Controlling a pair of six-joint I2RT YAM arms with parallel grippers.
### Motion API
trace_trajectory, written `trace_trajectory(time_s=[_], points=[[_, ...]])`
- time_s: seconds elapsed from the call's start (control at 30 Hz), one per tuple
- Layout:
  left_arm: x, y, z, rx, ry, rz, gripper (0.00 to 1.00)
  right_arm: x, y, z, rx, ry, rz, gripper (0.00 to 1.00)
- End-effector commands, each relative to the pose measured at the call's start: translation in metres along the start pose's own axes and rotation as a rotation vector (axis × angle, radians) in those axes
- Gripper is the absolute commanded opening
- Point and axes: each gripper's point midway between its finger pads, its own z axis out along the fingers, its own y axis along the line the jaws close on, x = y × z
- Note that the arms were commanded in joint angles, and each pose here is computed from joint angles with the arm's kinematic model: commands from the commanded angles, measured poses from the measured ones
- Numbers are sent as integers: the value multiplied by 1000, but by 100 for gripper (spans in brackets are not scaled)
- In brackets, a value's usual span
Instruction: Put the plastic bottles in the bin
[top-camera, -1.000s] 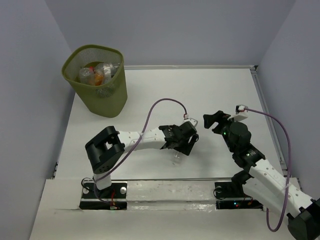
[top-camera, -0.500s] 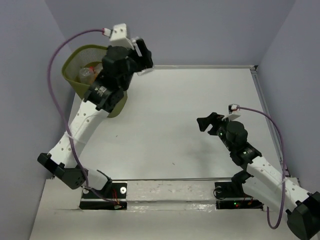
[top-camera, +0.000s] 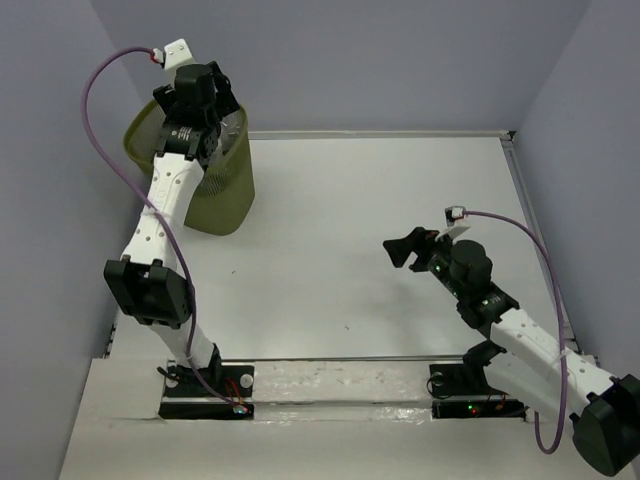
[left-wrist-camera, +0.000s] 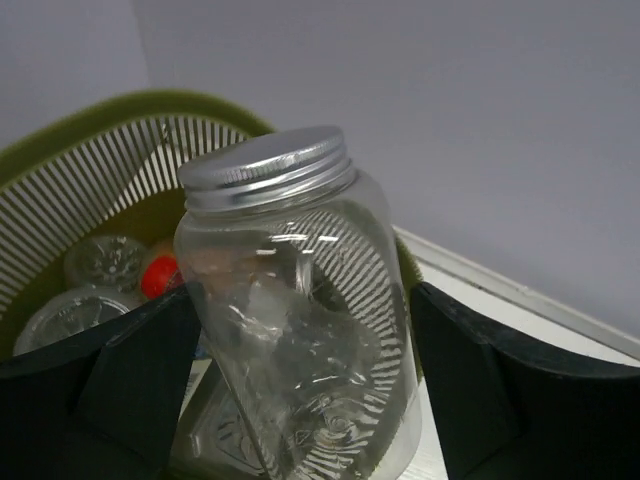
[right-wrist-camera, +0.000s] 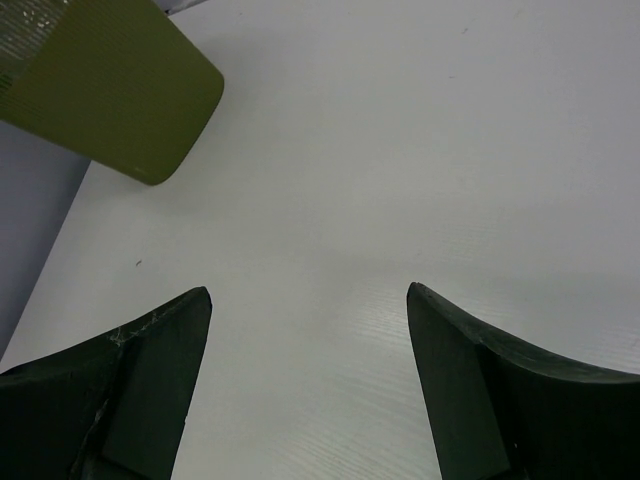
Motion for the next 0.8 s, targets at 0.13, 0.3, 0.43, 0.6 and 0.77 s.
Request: trace_trajectory(time_s=[0.13, 0.3, 0.43, 0.6, 0.77], points=[[-40, 20, -24, -62, -88, -34, 99, -12, 12, 5, -59, -36, -21, 86], [-85, 5, -71, 86, -182, -109, 99, -16, 15, 4, -64, -48, -19, 88], [-94, -1, -125, 199, -231, -143, 99, -26, 20, -2, -79, -81, -7, 89], [-57, 14, -159, 248, -201, -144, 99, -39, 22, -7, -67, -109, -25, 89], [-48, 17, -213, 416, -209, -155, 99, -69, 33, -15, -68, -171, -75, 91]])
